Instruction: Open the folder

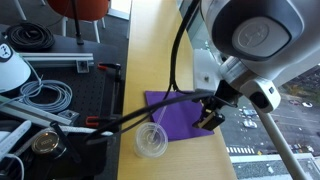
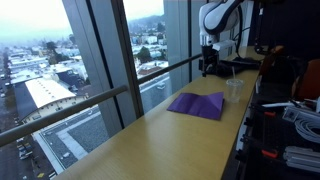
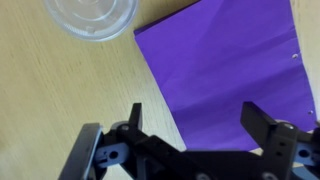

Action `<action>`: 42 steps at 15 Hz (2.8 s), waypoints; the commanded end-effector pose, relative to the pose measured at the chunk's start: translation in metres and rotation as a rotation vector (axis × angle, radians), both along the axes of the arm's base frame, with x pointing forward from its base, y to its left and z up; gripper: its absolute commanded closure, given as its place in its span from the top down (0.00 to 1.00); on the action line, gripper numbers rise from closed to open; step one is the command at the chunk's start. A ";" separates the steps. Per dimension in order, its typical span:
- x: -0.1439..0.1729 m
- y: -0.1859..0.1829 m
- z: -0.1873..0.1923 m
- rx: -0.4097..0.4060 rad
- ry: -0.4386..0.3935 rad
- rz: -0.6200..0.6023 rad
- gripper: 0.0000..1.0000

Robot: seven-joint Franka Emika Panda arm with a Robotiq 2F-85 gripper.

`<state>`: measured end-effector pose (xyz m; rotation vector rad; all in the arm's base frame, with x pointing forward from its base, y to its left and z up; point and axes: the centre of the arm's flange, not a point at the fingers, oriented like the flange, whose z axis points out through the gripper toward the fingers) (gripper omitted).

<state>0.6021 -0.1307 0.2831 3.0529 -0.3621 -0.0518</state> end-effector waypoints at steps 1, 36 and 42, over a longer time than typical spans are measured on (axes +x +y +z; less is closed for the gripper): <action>0.030 -0.038 -0.002 0.040 0.043 0.086 1.00; 0.018 -0.065 -0.126 0.277 0.194 0.268 1.00; 0.028 -0.060 -0.130 0.344 0.230 0.246 1.00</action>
